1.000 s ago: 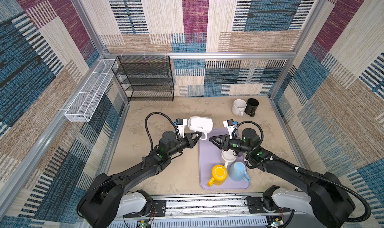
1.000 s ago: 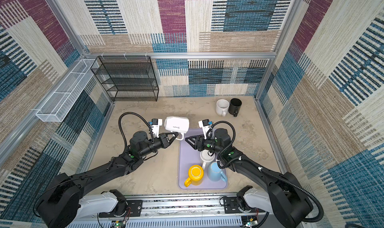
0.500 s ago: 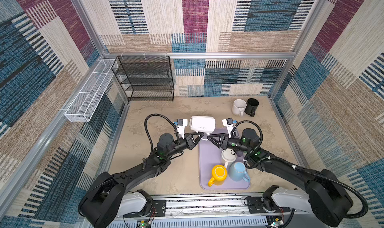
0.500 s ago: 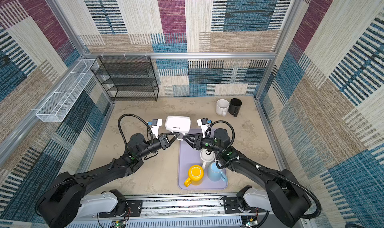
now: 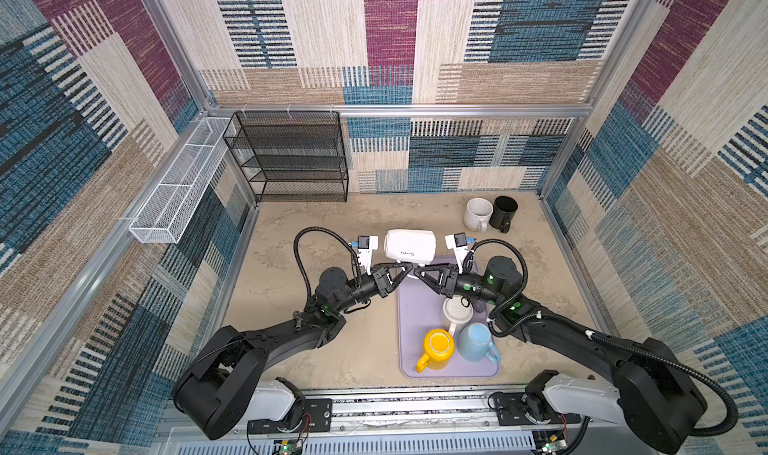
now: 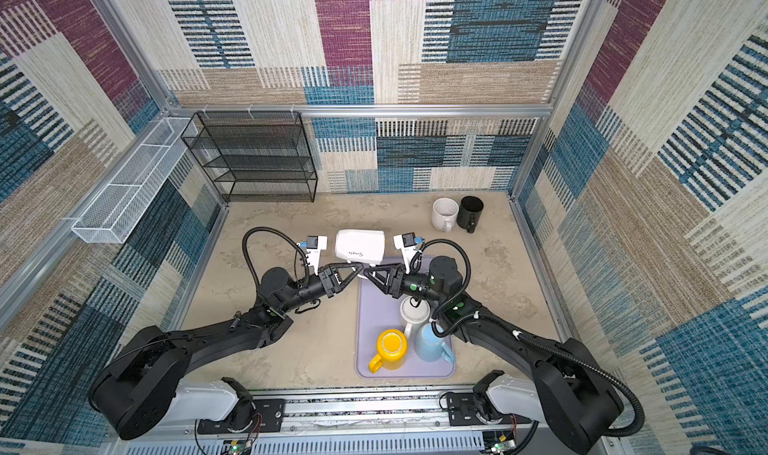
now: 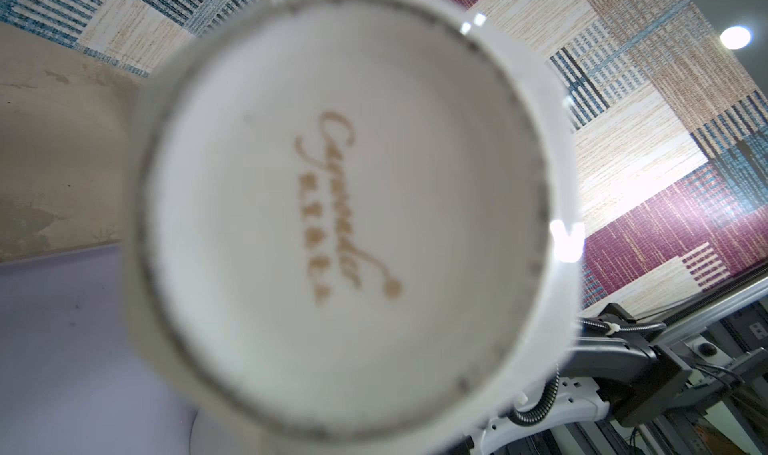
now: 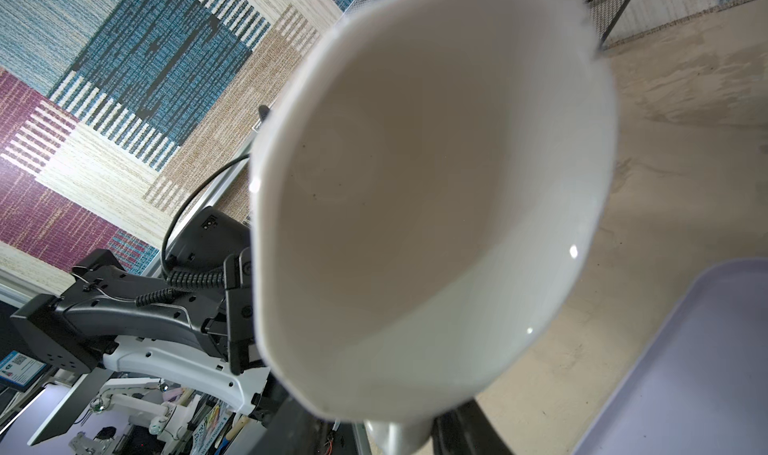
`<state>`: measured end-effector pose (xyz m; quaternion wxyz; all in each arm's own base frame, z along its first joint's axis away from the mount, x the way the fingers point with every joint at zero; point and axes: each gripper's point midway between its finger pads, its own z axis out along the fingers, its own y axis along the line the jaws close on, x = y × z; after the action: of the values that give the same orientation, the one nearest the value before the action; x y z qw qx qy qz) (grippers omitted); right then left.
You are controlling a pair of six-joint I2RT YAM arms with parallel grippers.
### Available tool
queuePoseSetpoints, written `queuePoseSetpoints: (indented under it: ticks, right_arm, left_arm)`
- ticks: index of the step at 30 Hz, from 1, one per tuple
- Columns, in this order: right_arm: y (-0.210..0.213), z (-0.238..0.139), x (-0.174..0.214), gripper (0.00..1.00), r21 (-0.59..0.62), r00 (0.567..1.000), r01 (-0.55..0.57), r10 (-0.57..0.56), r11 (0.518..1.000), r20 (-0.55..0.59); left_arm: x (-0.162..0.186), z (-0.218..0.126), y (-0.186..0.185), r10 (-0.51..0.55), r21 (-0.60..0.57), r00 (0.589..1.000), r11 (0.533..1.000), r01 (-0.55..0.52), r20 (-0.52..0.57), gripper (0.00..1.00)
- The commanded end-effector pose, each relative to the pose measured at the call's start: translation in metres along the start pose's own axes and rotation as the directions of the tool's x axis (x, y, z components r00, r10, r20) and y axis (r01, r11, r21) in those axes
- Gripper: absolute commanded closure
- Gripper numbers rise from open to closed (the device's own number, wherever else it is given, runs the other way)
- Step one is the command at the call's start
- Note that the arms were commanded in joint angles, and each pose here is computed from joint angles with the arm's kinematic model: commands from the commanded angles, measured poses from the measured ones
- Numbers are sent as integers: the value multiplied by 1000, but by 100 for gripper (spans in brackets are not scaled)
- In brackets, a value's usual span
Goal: Turn the mug right side up
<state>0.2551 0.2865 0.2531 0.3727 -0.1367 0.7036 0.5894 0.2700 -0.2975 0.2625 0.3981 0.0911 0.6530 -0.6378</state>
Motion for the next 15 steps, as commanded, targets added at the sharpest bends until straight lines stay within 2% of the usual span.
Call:
queuePoseSetpoints:
  ticks: [1,15]
  right_arm:
    - [20,-1,-13,60,-70,999,39,-37,997,38]
    - [32,-2,-19,67,-116,997,53,-46,992,62]
  left_arm:
    - [-19,-1,-32,57,122,996,990,-65,68,100]
    - [-18,1,-35,60,144,996,987,-68,59,100]
